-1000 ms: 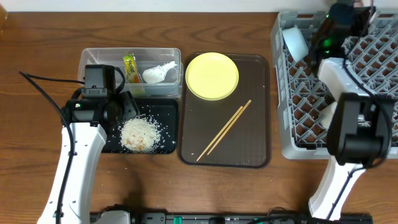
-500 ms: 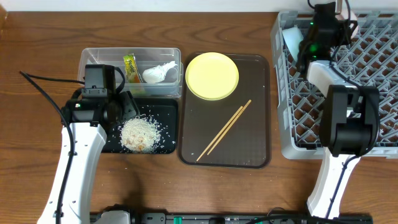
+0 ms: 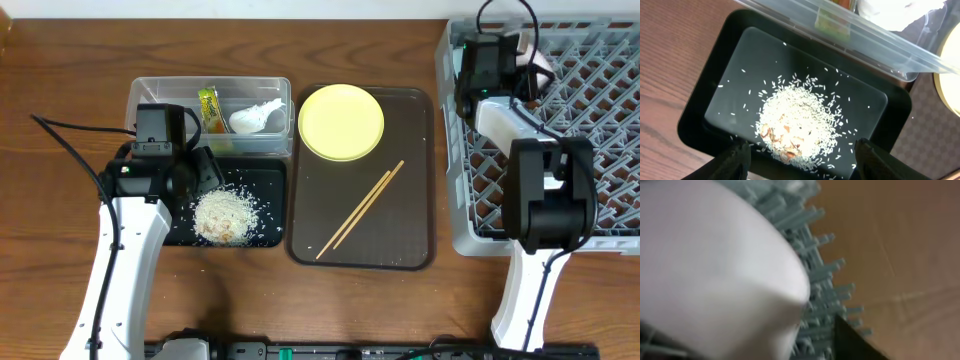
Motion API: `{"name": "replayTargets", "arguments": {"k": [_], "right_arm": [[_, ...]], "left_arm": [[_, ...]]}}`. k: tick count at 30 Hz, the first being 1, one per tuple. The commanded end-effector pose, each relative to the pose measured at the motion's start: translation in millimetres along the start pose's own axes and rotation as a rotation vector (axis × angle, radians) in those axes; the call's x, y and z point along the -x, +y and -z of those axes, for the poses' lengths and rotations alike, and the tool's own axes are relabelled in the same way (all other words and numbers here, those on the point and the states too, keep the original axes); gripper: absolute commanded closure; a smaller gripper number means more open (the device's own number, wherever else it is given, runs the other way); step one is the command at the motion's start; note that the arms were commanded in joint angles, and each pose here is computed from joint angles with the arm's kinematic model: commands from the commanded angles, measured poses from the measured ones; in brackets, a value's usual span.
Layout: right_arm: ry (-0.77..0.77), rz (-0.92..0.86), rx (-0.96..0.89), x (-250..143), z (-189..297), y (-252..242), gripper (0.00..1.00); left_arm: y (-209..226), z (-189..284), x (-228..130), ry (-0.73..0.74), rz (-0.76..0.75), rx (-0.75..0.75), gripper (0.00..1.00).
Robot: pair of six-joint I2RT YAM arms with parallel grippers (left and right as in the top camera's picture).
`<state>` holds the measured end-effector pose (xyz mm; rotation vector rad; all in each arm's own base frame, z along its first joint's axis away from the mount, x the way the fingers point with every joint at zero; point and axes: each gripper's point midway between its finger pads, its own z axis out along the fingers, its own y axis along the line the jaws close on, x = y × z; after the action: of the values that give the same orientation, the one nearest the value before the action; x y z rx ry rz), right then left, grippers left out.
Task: Sort waste into correct bins and load items into the dishwasher rack
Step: 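Place the white bowl into the back of the dish rack, then reach the right gripper down and pinch one wooden chopstick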
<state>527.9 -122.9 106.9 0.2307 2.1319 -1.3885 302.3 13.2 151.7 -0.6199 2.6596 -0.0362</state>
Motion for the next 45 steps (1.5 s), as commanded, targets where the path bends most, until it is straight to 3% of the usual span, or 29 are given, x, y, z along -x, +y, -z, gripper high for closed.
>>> {"name": "replayTargets", "arguments": {"k": [1, 5, 13, 17, 20, 23, 31, 36, 40, 45], "right_arm": [[0.026, -0.190, 0.233, -5.9, 10.4, 29.4, 0.55], [0.047, -0.259, 0.391, 3.1, 25.9, 22.4, 0.46], [0.016, -0.287, 0.570, 26.6, 72.7, -25.7, 0.39], [0.024, -0.248, 0.892, 26.6, 131.2, -17.1, 0.39], [0.032, -0.198, 1.277, 24.3, 207.0, 5.5, 0.44], [0.085, -0.152, 1.485, 12.9, 259.0, 23.1, 0.43], [0.394, -0.063, 1.483, -64.0, 319.9, 67.1, 0.42], [0.617, -0.068, 1.293, -138.0, 330.7, 85.5, 0.43], [0.677, -0.074, 1.187, -179.4, 333.2, 95.4, 0.44], [0.637, -0.074, 1.191, -196.2, 345.5, 110.4, 0.44]], "left_arm": [[2.9, 2.7, 4.3, -0.017, 0.016, 0.015, 0.30], [2.9, 2.7, 4.3, -0.017, 0.016, 0.015, 0.30], [2.9, 2.7, 4.3, -0.017, 0.016, 0.015, 0.30], [2.9, 2.7, 4.2, -0.016, 0.016, 0.015, 0.30], [2.9, 2.7, 4.3, -0.017, 0.016, 0.015, 0.30], [2.8, 2.7, 4.4, -0.017, 0.016, 0.015, 0.30], [2.9, 2.7, 4.3, -0.017, 0.016, 0.015, 0.30], [2.9, 2.7, 4.3, -0.017, 0.016, 0.015, 0.30], [2.9, 2.7, 4.3, -0.017, 0.016, 0.015, 0.30], [2.9, 2.7, 4.3, -0.017, 0.016, 0.015, 0.30]]}}
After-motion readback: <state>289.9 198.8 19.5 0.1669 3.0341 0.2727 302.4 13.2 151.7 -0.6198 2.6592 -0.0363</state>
